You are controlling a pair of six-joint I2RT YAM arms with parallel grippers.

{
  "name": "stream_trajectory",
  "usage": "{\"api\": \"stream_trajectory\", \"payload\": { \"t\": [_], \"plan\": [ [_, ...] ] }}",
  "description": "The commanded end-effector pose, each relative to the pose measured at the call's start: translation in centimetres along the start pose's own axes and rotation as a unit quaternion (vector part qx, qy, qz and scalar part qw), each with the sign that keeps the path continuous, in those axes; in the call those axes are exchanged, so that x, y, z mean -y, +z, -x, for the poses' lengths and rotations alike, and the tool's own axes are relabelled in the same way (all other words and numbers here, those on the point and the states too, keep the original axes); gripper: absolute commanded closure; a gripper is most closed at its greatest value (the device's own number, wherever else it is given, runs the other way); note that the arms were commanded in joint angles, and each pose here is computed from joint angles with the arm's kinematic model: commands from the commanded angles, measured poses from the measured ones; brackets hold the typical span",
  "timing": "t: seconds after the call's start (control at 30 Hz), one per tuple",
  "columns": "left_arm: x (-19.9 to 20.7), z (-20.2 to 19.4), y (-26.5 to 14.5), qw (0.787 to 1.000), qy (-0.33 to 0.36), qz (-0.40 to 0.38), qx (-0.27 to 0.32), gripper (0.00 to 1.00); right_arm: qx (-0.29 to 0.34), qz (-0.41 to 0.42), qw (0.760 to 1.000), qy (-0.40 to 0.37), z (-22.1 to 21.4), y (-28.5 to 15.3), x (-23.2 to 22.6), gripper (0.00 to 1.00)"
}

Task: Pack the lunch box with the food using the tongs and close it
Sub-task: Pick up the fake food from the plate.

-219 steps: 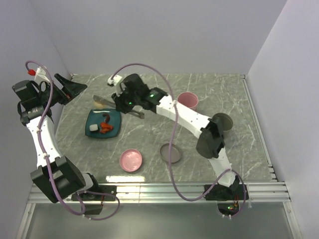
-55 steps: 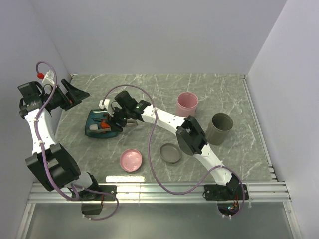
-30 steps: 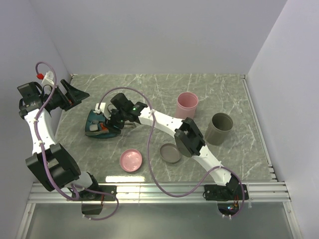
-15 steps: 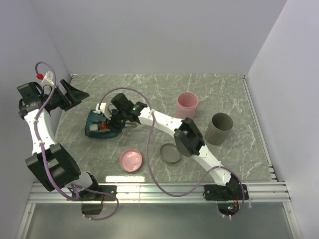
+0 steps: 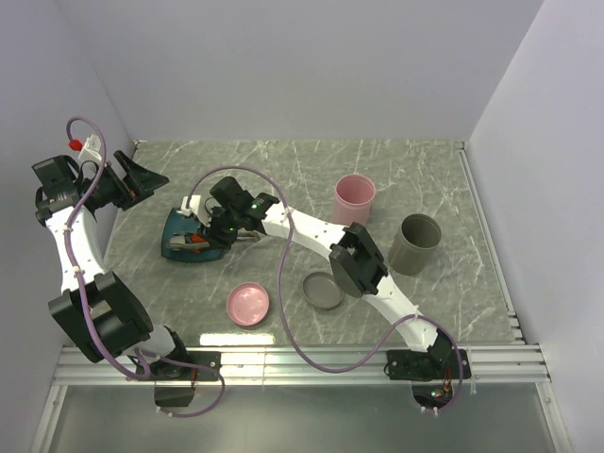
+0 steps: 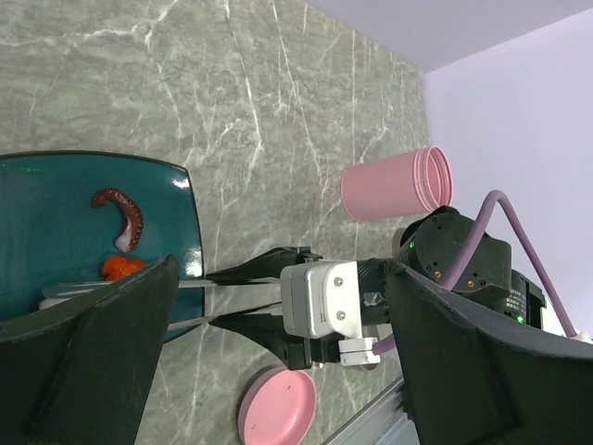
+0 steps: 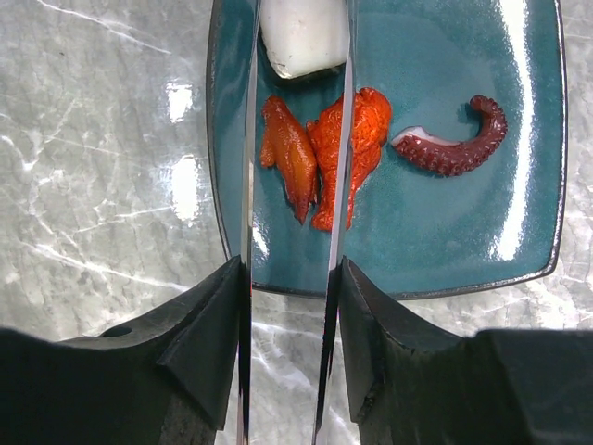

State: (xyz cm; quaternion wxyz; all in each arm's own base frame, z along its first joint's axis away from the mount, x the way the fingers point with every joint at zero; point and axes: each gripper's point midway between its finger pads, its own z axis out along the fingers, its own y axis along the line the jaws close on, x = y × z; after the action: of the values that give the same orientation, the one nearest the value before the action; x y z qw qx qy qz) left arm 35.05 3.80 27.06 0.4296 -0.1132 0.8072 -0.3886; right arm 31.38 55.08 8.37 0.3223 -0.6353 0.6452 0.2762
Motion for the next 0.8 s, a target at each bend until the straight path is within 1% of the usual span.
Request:
{"api": "stream_trajectory", "payload": {
  "t": [0.0,0.13,0.37,0.57,0.67,0.7,0.77],
  "plan": [
    [0.8,0.3,-0.4,1.000,0.021,-0.014,0.008,0.01,0.063,-0.003,0.998,-0.022,5.6,-3.3,-0.2,0.59],
    [0.9,0.3,-0.4,1.000,0.020,-0.017,0.008,0.01,0.095,-0.010,0.995,-0.018,8.1,-4.6,-0.1,0.59],
    [1.1,0.4,-0.5,0.999,0.024,-0.019,0.009,0.01,0.134,-0.017,0.991,-0.005,11.0,-6.8,0.3,0.59],
    [1.4,0.9,-0.6,0.999,0.028,-0.019,0.016,0.01,0.144,-0.019,0.989,0.004,11.8,-8.4,0.6,0.60],
    [1.5,1.4,-0.6,0.999,0.033,-0.016,0.024,0.01,0.140,-0.023,0.990,0.008,11.7,-9.8,1.1,0.60],
    [1.7,1.5,-0.6,0.999,0.032,-0.016,0.028,0.00,0.146,-0.029,0.989,0.006,12.2,-11.1,1.3,0.61],
    [1.8,1.9,-0.7,0.999,0.032,-0.012,0.037,0.01,0.140,-0.035,0.989,0.016,11.5,-12.4,2.1,0.61]
  ]
}}
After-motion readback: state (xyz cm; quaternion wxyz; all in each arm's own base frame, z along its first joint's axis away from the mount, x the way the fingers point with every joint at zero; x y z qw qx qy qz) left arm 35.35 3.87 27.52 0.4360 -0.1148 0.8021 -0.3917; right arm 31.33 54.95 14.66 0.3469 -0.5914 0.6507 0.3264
